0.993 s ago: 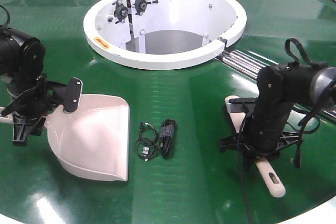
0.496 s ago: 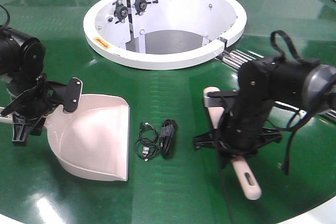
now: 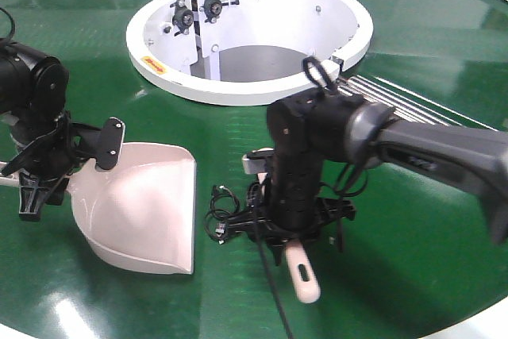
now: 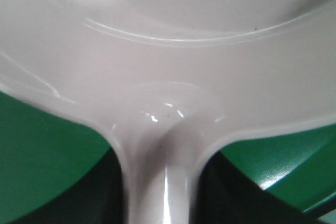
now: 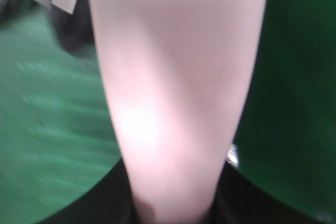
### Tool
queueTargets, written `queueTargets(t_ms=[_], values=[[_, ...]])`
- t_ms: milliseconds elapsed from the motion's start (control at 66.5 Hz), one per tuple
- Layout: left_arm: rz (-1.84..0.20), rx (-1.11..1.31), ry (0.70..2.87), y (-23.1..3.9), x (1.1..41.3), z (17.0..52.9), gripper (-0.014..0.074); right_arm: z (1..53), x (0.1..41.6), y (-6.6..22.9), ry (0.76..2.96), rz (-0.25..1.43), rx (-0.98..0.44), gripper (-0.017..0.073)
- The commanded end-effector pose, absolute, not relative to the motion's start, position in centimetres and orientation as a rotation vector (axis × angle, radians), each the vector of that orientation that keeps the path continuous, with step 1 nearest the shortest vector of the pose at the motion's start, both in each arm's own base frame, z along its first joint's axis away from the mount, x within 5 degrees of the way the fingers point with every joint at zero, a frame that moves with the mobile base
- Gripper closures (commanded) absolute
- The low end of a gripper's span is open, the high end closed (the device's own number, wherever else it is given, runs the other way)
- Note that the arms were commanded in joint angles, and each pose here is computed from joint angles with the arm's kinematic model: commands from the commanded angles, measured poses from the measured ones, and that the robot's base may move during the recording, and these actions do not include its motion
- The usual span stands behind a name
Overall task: Clean and inspect green conveyor with broom and dustpan
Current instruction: 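Sweep the black cable into the dustpan with the brush in the right gripper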
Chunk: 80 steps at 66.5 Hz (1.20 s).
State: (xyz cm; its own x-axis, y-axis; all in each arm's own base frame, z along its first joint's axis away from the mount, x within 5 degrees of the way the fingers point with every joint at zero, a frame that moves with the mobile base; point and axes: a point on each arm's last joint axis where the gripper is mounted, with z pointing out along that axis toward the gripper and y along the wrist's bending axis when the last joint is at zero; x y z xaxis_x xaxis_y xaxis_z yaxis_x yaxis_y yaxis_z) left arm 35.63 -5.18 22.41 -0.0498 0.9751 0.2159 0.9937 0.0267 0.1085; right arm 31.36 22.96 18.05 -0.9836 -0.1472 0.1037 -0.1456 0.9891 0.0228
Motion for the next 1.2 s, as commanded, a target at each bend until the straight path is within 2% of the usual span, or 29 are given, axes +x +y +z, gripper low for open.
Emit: queueTargets(t_ms=[0,271,421,587,707,978,1188], values=[[-0.408,-2.138,-2.212,-5.4,35.3,24.7,0.06,20.4,30.9,24.6,-3.015,-0.08,0.237,0.0564],[-0.408,-2.138,-2.212,-5.4,35.3,24.7,0.06,20.4,31.0,31.2,-2.999,-0.294,0.347,0.0564],[-0.408,-2.138,-2.212,-5.4,35.3,24.7,0.06,21.7,31.0,35.5,-3.007,-0.48,0.474,0.0564],[-0.408,-2.138,-2.212,-5.4,35.3,24.7,0.06,23.7,31.1,38.1,-3.002,-0.68,0.577,0.0564],[-0.407,-2.138,-2.212,-5.4,35.3,24.7,0.06,25.1,31.4,38.1,-3.03,-0.723,0.594,0.0564],[-0.408,-2.139,-2.212,-5.4,35.3,24.7,0.06,28.6,32.4,35.7,-3.144,-0.724,0.58,0.0564],[-0.407,-2.139,-2.213,-5.4,35.3,24.7,0.06,31.0,33.3,32.5,-3.292,-0.602,0.491,0.0564]])
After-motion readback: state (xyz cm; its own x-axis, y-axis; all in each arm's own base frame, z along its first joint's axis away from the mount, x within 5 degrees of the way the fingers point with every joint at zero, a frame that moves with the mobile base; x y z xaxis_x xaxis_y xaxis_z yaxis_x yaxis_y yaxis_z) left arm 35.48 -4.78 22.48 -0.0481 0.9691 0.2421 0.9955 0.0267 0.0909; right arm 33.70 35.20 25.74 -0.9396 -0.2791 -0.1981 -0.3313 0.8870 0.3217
